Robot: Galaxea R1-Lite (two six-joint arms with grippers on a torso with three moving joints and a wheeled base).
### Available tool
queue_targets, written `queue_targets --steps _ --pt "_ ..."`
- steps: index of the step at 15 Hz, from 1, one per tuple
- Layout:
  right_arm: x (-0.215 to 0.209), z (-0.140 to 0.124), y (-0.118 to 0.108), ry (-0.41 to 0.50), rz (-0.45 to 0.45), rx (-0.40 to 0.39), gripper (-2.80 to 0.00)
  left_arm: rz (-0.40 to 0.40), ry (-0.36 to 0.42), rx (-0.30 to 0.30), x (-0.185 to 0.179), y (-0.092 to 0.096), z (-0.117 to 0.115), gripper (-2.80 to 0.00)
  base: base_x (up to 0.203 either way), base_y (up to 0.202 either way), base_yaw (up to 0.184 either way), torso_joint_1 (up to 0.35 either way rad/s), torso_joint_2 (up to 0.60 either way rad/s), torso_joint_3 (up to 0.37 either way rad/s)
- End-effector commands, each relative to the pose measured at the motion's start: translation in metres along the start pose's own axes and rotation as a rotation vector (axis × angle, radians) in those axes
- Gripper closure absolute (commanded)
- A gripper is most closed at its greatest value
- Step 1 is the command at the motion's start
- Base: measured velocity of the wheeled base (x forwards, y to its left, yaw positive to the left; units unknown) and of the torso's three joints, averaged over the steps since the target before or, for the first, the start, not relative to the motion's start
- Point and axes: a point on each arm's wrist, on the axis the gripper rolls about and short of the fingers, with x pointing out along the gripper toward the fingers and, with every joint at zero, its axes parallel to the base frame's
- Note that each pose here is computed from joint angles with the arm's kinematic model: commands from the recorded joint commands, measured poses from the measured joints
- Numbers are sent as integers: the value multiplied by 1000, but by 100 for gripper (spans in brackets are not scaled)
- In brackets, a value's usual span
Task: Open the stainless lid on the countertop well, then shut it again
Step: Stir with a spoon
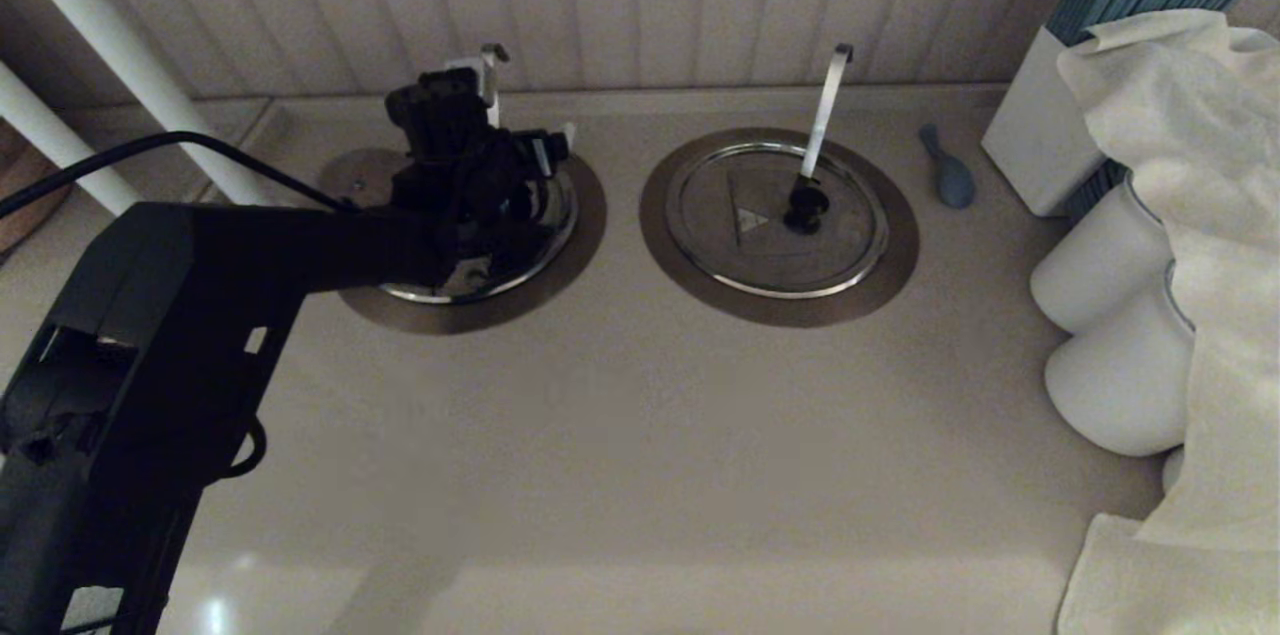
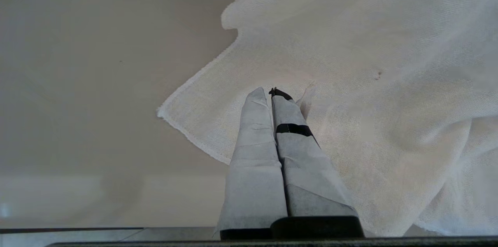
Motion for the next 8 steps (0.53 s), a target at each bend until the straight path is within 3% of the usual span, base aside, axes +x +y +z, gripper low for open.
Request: queue_targets --steps 1,8 --pt "0 0 0 0 0 -1 0 1 13 0 3 0 -9 -280 0 0 0 0 0 0" --pt "0 0 0 0 0 -1 0 2 7 -1 2 -1 -6 -280 0 0 0 0 0 0"
